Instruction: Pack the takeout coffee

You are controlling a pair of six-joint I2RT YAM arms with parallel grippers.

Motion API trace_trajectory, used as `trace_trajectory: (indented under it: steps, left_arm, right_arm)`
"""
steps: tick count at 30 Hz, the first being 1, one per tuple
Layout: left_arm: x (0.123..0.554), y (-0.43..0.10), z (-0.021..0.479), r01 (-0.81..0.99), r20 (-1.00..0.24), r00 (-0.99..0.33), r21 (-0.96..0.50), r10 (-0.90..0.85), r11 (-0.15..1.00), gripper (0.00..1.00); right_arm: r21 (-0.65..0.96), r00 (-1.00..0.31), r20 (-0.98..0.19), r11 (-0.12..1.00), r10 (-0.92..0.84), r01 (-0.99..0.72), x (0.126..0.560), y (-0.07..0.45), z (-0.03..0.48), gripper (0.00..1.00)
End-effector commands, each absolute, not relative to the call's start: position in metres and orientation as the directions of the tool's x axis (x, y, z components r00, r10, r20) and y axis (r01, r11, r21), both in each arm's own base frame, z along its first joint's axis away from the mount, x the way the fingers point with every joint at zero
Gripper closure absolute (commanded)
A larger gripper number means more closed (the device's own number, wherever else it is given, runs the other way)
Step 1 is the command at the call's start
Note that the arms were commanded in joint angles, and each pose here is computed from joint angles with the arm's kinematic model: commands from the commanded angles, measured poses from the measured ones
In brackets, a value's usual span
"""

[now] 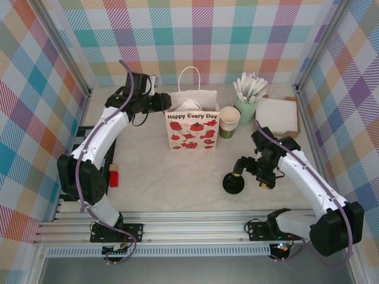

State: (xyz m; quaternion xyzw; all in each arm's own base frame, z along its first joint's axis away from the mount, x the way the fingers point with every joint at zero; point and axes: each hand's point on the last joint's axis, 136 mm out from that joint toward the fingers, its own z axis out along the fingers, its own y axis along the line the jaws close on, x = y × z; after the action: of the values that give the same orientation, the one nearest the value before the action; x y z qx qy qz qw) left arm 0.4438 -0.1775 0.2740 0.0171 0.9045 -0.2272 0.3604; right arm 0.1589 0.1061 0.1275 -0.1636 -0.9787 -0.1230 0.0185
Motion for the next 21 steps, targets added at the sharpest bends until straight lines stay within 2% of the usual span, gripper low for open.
trace_trajectory:
  steps: [1,5,8,10,14,21]
  left_arm:
    - [0.434,-0.165,0.327,0.22,-0.728,-0.669,-0.384,-0.148,0.897,0.36]
    - [0.43,-0.153,0.344,0.175,-0.759,-0.62,-0.378,-0.196,0.909,0.1]
    - [0.428,-0.137,0.351,0.11,-0.783,-0.573,-0.364,-0.24,0.925,0.01]
    - [0.425,-0.128,0.352,0.072,-0.793,-0.551,-0.354,-0.258,0.933,0.0]
    - [0.422,-0.115,0.348,0.017,-0.804,-0.527,-0.333,-0.274,0.943,0.0]
    - [0.42,-0.108,0.345,-0.02,-0.803,-0.527,-0.316,-0.279,0.949,0.0]
  right_arm:
    - [0.249,-0.931,0.163,0.9,0.326,0.358,0.131,0.122,0.119,0.0]
    - [0.231,-0.948,0.199,0.928,0.249,0.292,0.122,0.154,0.094,0.0]
    - [0.176,-0.969,0.162,0.96,0.188,0.216,0.127,0.167,0.078,0.0]
    - [0.193,-0.974,0.139,0.959,0.18,0.205,0.134,0.175,0.068,0.0]
    - [0.203,-0.981,0.076,0.961,0.177,0.189,0.146,0.183,0.043,0.09]
    - [0.11,-0.977,0.036,0.971,0.21,0.213,0.156,0.171,0.02,0.2]
